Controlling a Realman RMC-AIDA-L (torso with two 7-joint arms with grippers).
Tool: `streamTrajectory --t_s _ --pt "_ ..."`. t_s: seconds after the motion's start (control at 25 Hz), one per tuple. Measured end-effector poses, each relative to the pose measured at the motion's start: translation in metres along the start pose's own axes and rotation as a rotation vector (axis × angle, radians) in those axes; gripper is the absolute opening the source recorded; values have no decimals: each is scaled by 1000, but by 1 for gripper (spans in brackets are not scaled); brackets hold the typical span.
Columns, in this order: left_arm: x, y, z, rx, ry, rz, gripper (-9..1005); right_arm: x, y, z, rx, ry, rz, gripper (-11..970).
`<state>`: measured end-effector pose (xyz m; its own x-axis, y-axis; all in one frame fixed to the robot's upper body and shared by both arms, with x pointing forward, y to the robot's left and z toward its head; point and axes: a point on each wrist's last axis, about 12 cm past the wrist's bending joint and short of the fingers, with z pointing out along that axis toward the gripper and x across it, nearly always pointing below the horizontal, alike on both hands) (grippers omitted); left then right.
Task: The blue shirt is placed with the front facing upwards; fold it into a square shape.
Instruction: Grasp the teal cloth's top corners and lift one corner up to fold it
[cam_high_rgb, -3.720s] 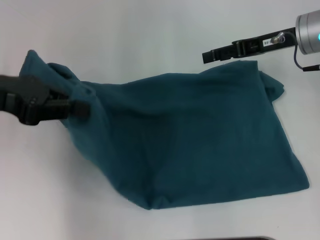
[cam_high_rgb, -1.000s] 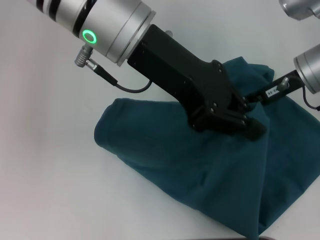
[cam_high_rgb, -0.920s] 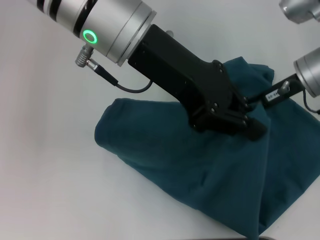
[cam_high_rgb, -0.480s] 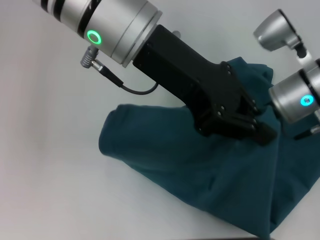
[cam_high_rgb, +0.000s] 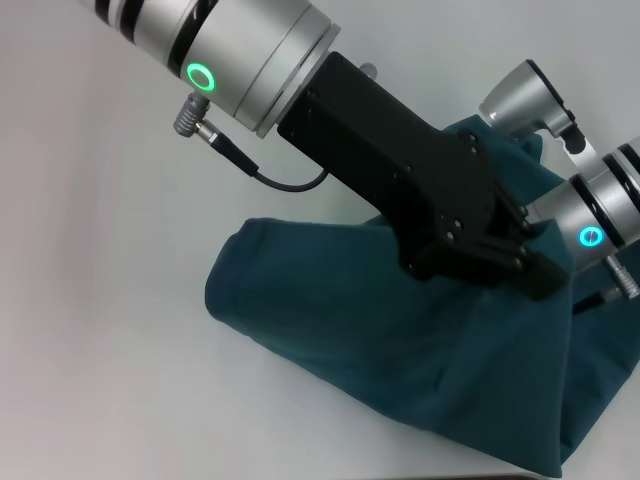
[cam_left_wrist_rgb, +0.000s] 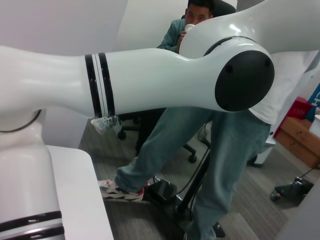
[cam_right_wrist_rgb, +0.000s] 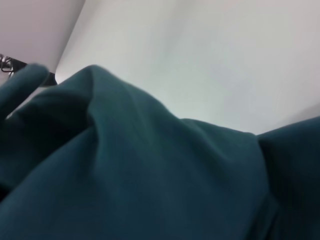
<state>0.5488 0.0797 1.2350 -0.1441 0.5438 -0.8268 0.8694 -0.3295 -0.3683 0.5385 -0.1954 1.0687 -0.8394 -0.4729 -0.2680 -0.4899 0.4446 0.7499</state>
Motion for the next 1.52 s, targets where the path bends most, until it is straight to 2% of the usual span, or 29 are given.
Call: streamTrajectory --t_s 0.44,1.08,1.52 --pt "2 4 3 8 -9 11 42 -7 9 19 -50 48 -32 30" --pt "-2 15 17 38 4 37 41 -3 7 32 -54 46 -27 31" --pt "-1 14 17 39 4 49 42 -14 16 43 -73 66 -76 31"
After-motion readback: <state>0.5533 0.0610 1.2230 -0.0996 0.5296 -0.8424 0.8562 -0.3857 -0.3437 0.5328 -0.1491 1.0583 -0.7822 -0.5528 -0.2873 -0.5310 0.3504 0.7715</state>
